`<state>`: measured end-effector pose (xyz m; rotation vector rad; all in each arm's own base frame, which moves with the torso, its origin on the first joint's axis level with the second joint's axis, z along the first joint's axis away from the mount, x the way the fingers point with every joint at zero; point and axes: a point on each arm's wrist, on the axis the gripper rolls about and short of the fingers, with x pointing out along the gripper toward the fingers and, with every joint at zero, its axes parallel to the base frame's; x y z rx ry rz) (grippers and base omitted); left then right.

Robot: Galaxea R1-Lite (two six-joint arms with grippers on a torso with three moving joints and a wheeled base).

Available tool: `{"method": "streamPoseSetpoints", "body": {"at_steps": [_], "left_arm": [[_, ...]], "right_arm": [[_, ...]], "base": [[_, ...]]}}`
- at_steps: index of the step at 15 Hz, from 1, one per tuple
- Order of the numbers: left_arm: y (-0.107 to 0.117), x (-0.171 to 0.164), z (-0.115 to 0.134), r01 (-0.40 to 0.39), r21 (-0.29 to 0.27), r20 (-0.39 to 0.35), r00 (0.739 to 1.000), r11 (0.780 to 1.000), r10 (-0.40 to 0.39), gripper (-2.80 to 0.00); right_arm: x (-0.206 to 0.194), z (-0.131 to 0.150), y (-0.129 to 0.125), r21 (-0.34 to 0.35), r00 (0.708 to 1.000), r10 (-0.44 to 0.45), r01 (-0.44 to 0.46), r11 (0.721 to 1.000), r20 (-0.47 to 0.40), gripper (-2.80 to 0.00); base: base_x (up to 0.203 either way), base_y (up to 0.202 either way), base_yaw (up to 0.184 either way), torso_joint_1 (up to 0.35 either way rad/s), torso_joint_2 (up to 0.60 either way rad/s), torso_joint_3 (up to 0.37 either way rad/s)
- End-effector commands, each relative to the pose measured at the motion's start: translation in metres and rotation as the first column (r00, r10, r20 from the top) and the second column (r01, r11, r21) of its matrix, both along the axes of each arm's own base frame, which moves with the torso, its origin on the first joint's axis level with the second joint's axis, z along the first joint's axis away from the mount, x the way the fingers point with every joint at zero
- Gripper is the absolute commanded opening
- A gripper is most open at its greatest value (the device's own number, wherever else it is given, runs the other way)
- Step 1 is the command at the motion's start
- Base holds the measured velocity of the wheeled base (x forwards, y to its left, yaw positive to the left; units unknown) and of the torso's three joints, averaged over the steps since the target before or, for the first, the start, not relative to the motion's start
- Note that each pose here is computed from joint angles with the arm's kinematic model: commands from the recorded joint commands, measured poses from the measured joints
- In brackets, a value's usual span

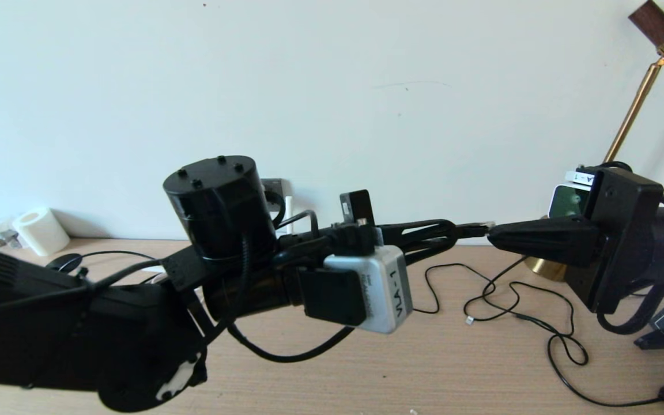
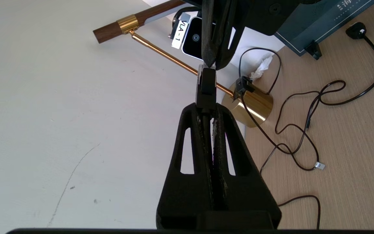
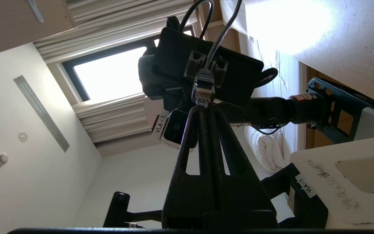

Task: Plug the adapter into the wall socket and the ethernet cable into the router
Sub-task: Align cable and router interface

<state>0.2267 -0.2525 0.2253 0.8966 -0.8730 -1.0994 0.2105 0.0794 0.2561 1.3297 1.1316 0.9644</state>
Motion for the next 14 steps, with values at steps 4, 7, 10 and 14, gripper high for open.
{"method": "streamPoseSetpoints", "body": {"at_steps": [4, 7, 10, 14], "left_arm": [[-0.0019, 0.0017, -0.0022, 0.002, 0.003, 0.005, 1.0, 1.0, -0.002, -2.8], [-0.0015, 0.0013, -0.0018, 0.002, 0.002, 0.006, 1.0, 1.0, -0.002, -2.8], [-0.0008, -0.0001, -0.0009, 0.004, 0.0, 0.007, 1.0, 1.0, -0.004, -2.8], [-0.0016, -0.0022, -0.0002, 0.01, -0.001, 0.008, 1.0, 1.0, -0.01, -2.8]], "right_arm": [[-0.0008, -0.0008, 0.0007, 0.002, 1.0, 0.009, -0.009, 1.0, -0.008, -2.8], [-0.003, -0.0006, -0.0003, -0.005, 1.0, 0.009, -0.008, 1.0, 0.029, 0.0], [0.0002, -0.0018, 0.0002, -0.003, 1.0, 0.005, -0.005, 1.0, 0.006, 0.0], [0.0031, -0.002, 0.001, -0.004, 1.0, 0.005, -0.005, 1.0, 0.003, 0.0]], "base": [[0.0, 0.0, 0.0, 0.0, 0.0, 0.0], [0.0, 0.0, 0.0, 0.0, 0.0, 0.0], [0.0, 0.0, 0.0, 0.0, 0.0, 0.0], [0.0, 0.0, 0.0, 0.0, 0.0, 0.0]]}}
